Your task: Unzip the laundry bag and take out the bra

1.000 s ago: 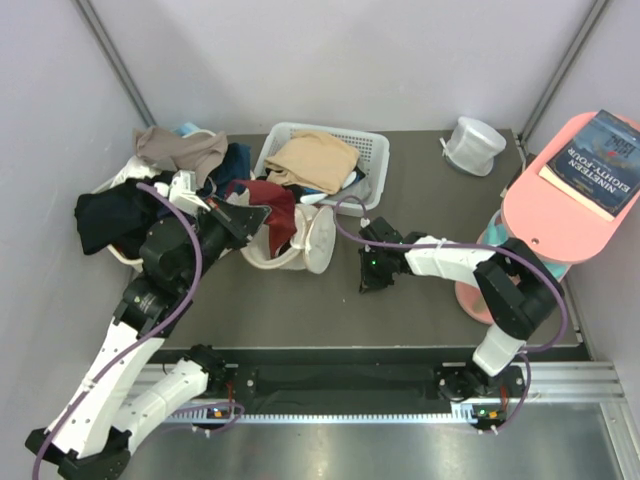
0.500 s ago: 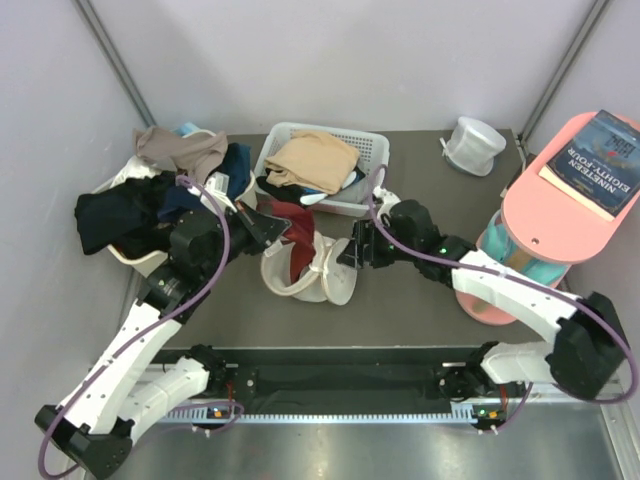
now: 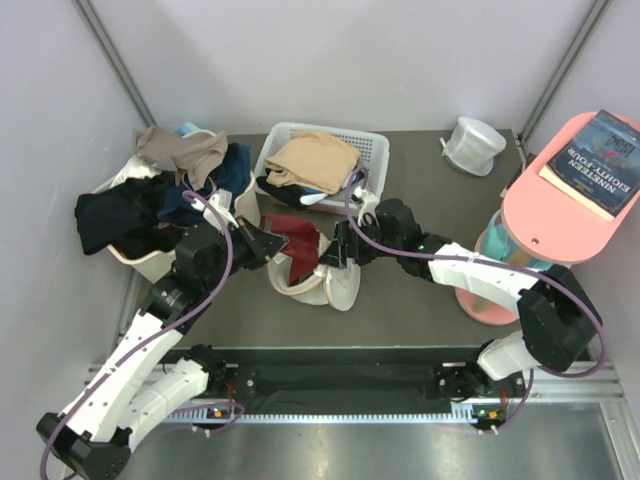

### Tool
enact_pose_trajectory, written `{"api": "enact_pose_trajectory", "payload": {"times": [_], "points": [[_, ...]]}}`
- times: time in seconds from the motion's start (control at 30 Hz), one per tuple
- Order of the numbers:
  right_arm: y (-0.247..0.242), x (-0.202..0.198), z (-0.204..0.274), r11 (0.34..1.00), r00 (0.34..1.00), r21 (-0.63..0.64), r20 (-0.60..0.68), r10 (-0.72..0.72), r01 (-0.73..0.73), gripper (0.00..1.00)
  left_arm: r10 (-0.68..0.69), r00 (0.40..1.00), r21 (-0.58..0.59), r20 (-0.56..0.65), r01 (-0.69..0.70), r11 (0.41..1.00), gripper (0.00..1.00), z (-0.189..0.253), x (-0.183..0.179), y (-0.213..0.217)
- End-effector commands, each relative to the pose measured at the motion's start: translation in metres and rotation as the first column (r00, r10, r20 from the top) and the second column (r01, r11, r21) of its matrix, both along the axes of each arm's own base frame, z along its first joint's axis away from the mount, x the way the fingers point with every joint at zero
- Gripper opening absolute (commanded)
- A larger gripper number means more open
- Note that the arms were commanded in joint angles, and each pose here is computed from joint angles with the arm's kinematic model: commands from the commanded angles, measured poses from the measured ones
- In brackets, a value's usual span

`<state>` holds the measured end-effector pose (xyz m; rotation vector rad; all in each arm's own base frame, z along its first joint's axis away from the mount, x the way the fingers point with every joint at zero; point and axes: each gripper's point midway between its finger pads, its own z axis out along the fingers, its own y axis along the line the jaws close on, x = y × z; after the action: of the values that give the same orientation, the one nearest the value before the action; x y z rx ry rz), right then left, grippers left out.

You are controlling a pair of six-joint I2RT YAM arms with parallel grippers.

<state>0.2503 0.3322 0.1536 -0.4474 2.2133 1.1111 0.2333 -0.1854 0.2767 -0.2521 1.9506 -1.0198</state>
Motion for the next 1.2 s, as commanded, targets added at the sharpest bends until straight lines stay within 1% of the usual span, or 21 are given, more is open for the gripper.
{"api": "enact_pose_trajectory", "payload": {"times": [0.0,0.07,0.13,0.17,0.2,0.23,0.27,0.33,0.37,0.4,0.53,0.57,0.63,0.67,0.77,0.83,0.87,0.93,1.07,1.13,1.17], "points": [[0.020,0.014,0.027,0.995,0.993,0.090,0.112,0.027,-0.038,0.85,0.016,1.000,0.000,0.014,-0.016,1.000,0.00,-0.001,-0.002,0.005],[0.024,0.016,0.024,0.994,0.994,0.097,0.104,0.031,-0.041,0.82,0.006,1.000,0.001,-0.002,-0.006,1.000,0.00,-0.008,-0.004,0.004],[0.028,0.017,0.023,0.994,0.994,0.101,0.103,0.035,-0.046,0.70,0.015,1.000,0.012,-0.022,-0.014,1.000,0.00,-0.016,-0.006,0.007],[0.029,0.018,0.023,0.994,0.994,0.102,0.104,0.037,-0.047,0.55,0.024,0.999,0.018,-0.029,-0.023,1.000,0.00,-0.020,-0.007,0.009],[0.030,0.018,0.023,0.993,0.994,0.104,0.104,0.037,-0.048,0.47,0.033,0.999,0.025,-0.034,-0.032,0.999,0.00,-0.022,-0.008,0.011],[0.031,0.019,0.022,0.994,0.994,0.102,0.104,0.037,-0.047,0.36,0.047,0.998,0.029,-0.032,-0.046,0.999,0.00,-0.022,-0.009,0.015],[0.030,0.018,0.021,0.994,0.994,0.097,0.098,0.037,-0.047,0.14,0.087,0.995,0.052,-0.054,-0.084,0.995,0.00,-0.029,-0.009,0.022],[0.028,0.017,0.020,0.995,0.995,0.093,0.098,0.032,-0.041,0.01,0.160,0.984,0.082,-0.073,-0.154,0.985,0.00,-0.034,-0.009,0.037],[0.026,0.017,0.020,0.995,0.995,0.091,0.100,0.028,-0.038,0.00,0.199,0.975,0.117,-0.099,-0.187,0.975,0.00,-0.043,-0.011,0.045],[0.025,0.015,0.020,0.995,0.995,0.090,0.099,0.025,-0.034,0.00,0.202,0.975,0.125,-0.098,-0.189,0.974,0.00,-0.044,-0.012,0.047],[0.020,0.009,0.022,0.996,0.994,0.083,0.105,0.019,-0.028,0.00,0.123,0.984,0.160,-0.128,-0.102,0.982,0.02,-0.055,-0.014,0.035],[0.019,0.009,0.021,0.997,0.994,0.074,0.110,0.019,-0.027,0.00,0.064,0.990,0.137,-0.128,-0.046,0.989,0.19,-0.051,-0.017,0.025],[0.019,0.006,0.021,0.998,0.993,0.063,0.112,0.022,-0.029,0.00,0.013,0.992,0.121,-0.128,0.003,0.993,0.41,-0.047,-0.014,0.014],[0.019,0.006,0.020,0.998,0.993,0.057,0.113,0.019,-0.026,0.00,-0.021,0.993,0.103,-0.120,0.033,0.994,0.56,-0.042,-0.014,0.007],[0.020,0.004,0.019,0.998,0.993,0.047,0.117,0.024,-0.030,0.00,-0.066,0.997,0.062,-0.038,0.069,0.996,0.76,-0.012,-0.007,-0.004],[0.021,0.003,0.019,0.999,0.993,0.042,0.118,0.024,-0.029,0.00,-0.094,0.995,0.030,0.037,0.093,0.995,0.81,0.013,-0.003,-0.011],[0.021,0.003,0.019,0.999,0.993,0.042,0.118,0.026,-0.031,0.00,-0.105,0.993,0.021,0.057,0.104,0.994,0.84,0.020,-0.002,-0.013],[0.024,0.001,0.021,0.998,0.992,0.041,0.123,0.032,-0.037,0.00,-0.120,0.988,0.013,0.098,0.119,0.993,0.85,0.029,0.001,-0.017],[0.025,0.000,0.023,0.999,0.991,0.032,0.127,0.035,-0.039,0.00,-0.113,0.989,0.079,0.096,0.105,0.991,0.87,0.015,0.012,-0.016],[0.025,-0.001,0.023,0.999,0.991,0.028,0.131,0.037,-0.041,0.00,-0.105,0.992,0.143,0.075,0.094,0.985,0.88,0.004,0.017,-0.012],[0.025,-0.001,0.023,0.999,0.991,0.026,0.131,0.035,-0.039,0.00,-0.102,0.992,0.171,0.071,0.089,0.981,0.90,0.007,0.021,-0.012]]}}
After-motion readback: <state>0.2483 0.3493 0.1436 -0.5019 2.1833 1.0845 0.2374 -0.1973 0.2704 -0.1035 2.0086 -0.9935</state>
